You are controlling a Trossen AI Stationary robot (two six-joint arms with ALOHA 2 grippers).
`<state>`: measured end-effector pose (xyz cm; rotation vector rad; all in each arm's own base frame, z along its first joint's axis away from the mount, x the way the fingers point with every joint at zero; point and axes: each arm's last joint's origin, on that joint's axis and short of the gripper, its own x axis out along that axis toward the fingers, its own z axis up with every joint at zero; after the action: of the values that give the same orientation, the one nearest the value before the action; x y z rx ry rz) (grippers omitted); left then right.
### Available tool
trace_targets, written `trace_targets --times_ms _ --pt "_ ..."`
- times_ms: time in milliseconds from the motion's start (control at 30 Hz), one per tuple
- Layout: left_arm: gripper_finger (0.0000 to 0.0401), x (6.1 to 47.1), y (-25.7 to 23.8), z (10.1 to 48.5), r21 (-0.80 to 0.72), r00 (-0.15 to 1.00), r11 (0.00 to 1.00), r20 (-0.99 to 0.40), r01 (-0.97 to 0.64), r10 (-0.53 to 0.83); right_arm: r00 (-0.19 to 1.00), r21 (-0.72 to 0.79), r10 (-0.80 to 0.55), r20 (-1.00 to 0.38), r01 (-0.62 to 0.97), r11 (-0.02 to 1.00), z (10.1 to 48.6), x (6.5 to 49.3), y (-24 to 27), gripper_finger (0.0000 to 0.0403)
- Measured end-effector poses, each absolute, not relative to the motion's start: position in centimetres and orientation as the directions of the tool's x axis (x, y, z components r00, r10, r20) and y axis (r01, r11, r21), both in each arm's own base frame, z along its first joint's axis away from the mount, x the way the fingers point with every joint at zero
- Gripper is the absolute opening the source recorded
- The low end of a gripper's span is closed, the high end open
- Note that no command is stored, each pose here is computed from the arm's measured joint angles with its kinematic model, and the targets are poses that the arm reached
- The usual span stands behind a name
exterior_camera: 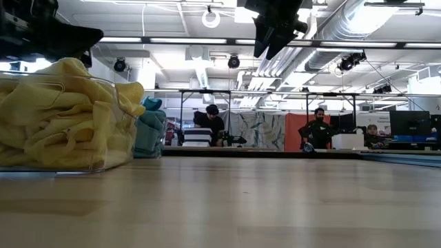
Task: Sort microfiber towel by color & place in baskets
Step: Return to Home Position
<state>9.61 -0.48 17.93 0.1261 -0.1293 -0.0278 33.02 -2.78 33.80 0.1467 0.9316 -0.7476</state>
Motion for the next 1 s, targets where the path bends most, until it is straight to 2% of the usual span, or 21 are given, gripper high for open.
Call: trace_targets --times_ms 267,567,667,767,933,1000 --pt "0.0 9.7 -0.4 16.9 0.089 1.0 0.996 0.016 0.018 -0.02 0.369 -0.195 -0.519 -0.771 0.639 0.744 33.8 33.0 -2.8 0.0236" --pt "0.0 9.7 -0.4 16.8 0.081 1.0 0.997 0.01 0.019 -0.02 0.357 -0.226 -0.555 -0.751 0.651 0.724 33.9 33.0 -2.9 0.0236" --pt "0.0 9.7 -0.4 16.8 0.081 1.0 0.996 0.01 0.019 -0.02 0.344 -0.253 -0.575 -0.743 0.65 0.716 33.5 33.0 -3.0 0.0224" --pt "0.0 9.7 -0.4 16.8 0.081 1.0 0.997 0.01 0.019 -0.02 0.317 -0.266 -0.544 -0.777 0.618 0.74 32.0 32.8 -3.1 0.0178" --pt "0.0 9.7 -0.4 16.8 0.081 1.0 0.997 0.011 0.019 -0.02 0.325 -0.189 -0.393 -0.86 0.512 0.838 27.9 32.9 -2.7 0.0042" --pt "0.0 9.7 -0.4 16.8 0.081 1.0 0.997 0.011 0.019 -0.02 0.331 -0.152 -0.323 -0.887 0.451 0.88 26.3 32.8 -2.4 0.0012"
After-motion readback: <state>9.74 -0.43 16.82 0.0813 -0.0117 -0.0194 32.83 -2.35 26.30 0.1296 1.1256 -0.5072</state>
